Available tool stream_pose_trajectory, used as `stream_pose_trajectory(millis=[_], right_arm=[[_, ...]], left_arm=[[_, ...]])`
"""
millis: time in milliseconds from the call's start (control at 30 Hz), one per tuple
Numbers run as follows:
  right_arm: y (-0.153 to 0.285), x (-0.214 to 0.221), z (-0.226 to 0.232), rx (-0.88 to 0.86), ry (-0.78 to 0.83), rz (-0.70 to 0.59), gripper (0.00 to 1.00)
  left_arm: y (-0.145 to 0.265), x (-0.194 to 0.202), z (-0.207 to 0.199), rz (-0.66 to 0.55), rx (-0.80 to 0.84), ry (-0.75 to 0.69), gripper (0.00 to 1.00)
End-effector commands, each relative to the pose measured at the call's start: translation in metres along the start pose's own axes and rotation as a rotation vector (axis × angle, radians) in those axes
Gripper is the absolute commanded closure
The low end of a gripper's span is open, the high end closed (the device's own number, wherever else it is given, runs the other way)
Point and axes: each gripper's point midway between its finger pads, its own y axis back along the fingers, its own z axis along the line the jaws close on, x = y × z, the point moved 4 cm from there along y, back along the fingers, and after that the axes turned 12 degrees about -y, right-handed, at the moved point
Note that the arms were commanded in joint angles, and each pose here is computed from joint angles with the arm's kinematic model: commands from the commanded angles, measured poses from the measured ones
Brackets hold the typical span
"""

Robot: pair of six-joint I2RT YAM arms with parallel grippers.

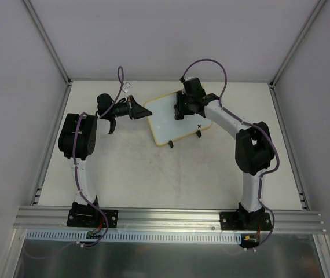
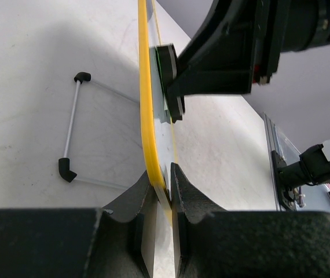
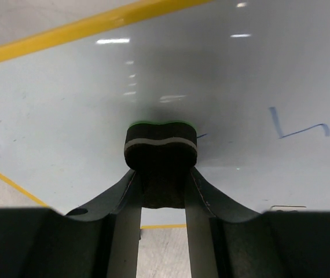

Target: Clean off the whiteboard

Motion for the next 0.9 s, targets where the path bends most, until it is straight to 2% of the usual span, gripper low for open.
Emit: stream_pose_trajectory(millis=[0,200,600,867], right_arm=[[0.001,-0.044,-0.045,0.065,-0.083,-0.131,1.0],[0.004,-0.053,-0.083,0.103,-0.15,-0.134,1.0],[0.002,-0.044,-0.128,0.168,-0.237,-0.104,1.0],[0.004,-0.051,-0.124,0.115,-0.252,-0.1,1.0]], left_arm=[[-0.003,-0.021,-0.028,-0.004,0.118,-0.237,1.0],[-0.003,-0.021,-0.028,-0.004,0.118,-0.238,1.0],[-0.003,-0.022,-0.028,-0.004,0.116,-0.237,1.0],[-0.003,-0.021,-0.028,-0.002,0.117,-0.234,1.0]])
